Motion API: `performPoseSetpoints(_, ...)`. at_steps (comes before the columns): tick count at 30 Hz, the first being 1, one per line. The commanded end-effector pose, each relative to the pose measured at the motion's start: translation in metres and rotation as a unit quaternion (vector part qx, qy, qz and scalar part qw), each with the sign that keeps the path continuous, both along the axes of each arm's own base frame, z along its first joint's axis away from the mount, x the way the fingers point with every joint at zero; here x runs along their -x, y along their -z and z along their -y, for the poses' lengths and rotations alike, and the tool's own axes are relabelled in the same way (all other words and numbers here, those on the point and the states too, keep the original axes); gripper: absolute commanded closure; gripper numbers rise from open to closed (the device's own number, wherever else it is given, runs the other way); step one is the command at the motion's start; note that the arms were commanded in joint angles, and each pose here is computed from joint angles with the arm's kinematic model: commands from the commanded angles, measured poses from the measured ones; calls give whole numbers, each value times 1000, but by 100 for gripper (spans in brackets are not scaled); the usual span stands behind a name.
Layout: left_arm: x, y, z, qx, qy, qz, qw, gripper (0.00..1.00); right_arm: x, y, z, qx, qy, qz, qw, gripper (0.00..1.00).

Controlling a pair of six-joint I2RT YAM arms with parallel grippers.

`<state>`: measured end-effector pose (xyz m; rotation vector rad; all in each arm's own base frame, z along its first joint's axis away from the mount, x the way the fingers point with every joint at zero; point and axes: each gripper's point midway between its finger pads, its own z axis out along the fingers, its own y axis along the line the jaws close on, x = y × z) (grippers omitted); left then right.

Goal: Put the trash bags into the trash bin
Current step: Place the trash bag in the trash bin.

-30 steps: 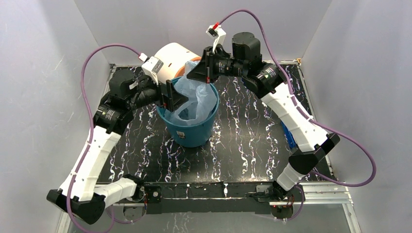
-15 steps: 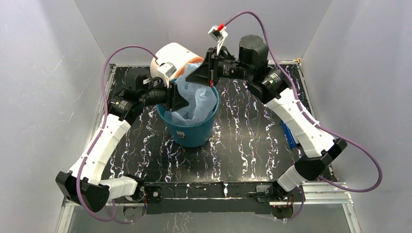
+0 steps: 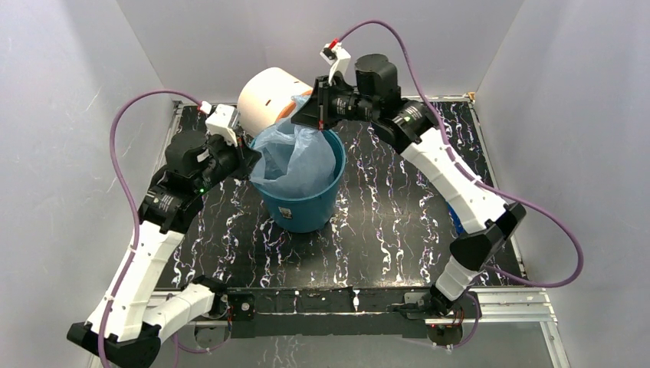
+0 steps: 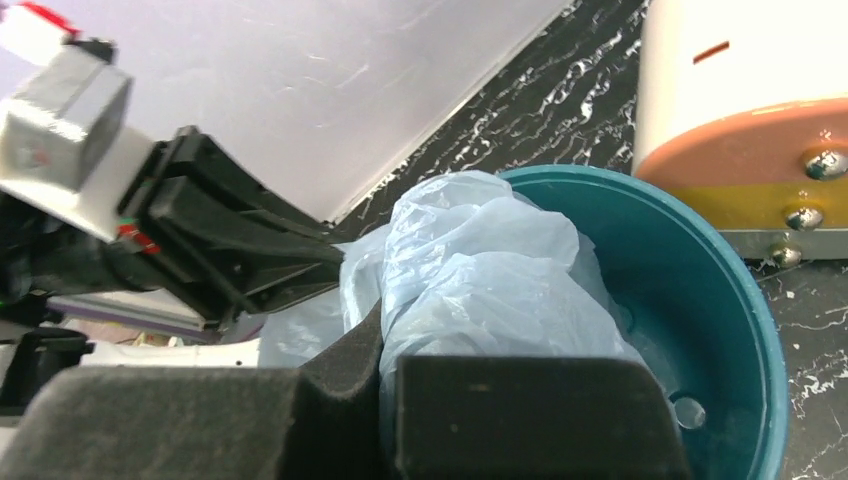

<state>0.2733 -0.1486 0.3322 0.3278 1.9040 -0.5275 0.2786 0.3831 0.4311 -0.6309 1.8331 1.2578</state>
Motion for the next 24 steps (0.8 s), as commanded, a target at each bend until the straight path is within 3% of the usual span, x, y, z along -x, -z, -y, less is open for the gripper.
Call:
performPoseSetpoints(1,-4,21,-9,-31,-21,-40,998,100,-16,7,-8,11,17,-1,1000,100)
performPoseSetpoints(4,1,26,-17,-39,-35,-42,998,97,-24,26,-15,30,16,-21,999,100)
performPoseSetpoints(5,2,26,-18,-40,-35,-41,998,90,-26,34,-17,40,16,-28,999,100)
performPoseSetpoints(7,5,26,-14,-44,-19,-44,998,65,-31,44,-19,57,18,-33,998,100)
performPoseSetpoints(9,7,25,-11,-45,-6,-50,998,73,-33,54,-20,72,14,-39,997,100)
performPoseSetpoints(10,7,24,-12,-46,-8,-51,998,70,-32,59,-21,78,10,-43,996,100)
performPoseSetpoints(13,5,17,-17,-43,-27,-44,998,39,-27,73,-21,98,-9,-47,994,100)
performPoseSetpoints(19,11,-13,-17,-21,-26,-13,999,25,-40,72,-3,129,44,-7,991,100)
performPoseSetpoints(21,20,-26,-4,-5,18,-1,1000,20,-42,64,0,125,56,3,990,100)
performPoseSetpoints(24,45,-43,29,25,141,5,990,16,-41,59,0,118,56,3,991,100)
